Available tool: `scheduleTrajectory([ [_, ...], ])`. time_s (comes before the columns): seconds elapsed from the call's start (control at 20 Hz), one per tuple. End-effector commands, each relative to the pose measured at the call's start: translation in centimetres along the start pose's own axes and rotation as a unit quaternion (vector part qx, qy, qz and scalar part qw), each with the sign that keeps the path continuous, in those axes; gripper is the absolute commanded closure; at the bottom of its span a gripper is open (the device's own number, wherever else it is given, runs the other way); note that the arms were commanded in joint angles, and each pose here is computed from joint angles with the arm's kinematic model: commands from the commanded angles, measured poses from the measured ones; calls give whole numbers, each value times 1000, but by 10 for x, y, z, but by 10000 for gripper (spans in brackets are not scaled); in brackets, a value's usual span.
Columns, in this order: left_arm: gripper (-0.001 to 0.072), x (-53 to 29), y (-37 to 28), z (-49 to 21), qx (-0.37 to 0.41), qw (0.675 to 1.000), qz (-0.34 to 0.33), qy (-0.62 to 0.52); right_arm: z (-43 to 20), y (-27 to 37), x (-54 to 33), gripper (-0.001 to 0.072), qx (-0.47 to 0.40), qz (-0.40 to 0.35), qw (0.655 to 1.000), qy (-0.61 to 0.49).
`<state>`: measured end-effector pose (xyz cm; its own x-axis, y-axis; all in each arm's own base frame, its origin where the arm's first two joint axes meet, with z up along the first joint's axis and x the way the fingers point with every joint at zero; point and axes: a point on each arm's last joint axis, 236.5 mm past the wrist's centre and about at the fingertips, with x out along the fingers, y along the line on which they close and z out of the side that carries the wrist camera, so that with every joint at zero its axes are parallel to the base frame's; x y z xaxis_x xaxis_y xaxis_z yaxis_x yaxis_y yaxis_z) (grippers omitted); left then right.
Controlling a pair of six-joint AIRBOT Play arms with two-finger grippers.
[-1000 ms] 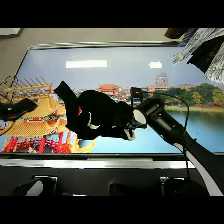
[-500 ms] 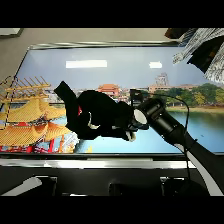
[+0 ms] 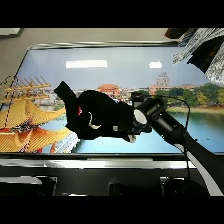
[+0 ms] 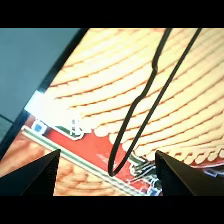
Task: Fold the clothes and pants, and hang the long-sleeved shirts on hangers.
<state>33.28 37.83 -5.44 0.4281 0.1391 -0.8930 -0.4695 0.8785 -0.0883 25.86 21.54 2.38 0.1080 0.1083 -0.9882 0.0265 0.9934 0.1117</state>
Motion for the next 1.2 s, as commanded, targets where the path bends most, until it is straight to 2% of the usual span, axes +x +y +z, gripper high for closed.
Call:
scheduleTrajectory([
  [0.0,35,31,-11,-16,100,994,-16,41,-2,-3,0,681,19,-5,1000,4],
  [0.1,41,38,-11,-20,132,990,0,56,-2,-3,0,681,24,-5,1000,5],
  [0.15,74,40,-12,-21,131,990,1,59,-2,-3,0,681,28,-5,1000,5],
  [0.2,137,41,-15,-25,131,989,-4,67,-2,-3,0,681,31,-5,999,4],
  [0.35,143,44,-15,-31,141,987,-2,81,-2,-2,0,681,34,-5,999,4],
  [0.55,189,50,-19,-36,141,986,-9,91,-2,-2,0,681,34,-5,999,4],
  [0.6,267,51,-20,-40,142,985,-12,98,-2,-3,0,681,34,-5,999,4],
  [0.75,274,55,-25,-54,141,982,-28,123,-2,-3,0,681,34,-6,999,4],
  [0.8,347,55,-27,-57,140,981,-33,130,-2,-3,0,681,34,-6,999,4],
  [0.85,508,54,-27,-58,140,981,-34,132,-2,-3,0,681,34,-6,999,4],
  [0.95,658,53,-28,-56,141,981,-34,130,-2,-3,0,680,34,-6,999,4],
  [1.0,679,51,-30,-54,144,981,-35,129,-2,-3,0,680,34,-6,999,4],
  [1.15,680,39,-35,-26,156,982,-28,101,-2,-3,0,680,34,-6,999,4],
])
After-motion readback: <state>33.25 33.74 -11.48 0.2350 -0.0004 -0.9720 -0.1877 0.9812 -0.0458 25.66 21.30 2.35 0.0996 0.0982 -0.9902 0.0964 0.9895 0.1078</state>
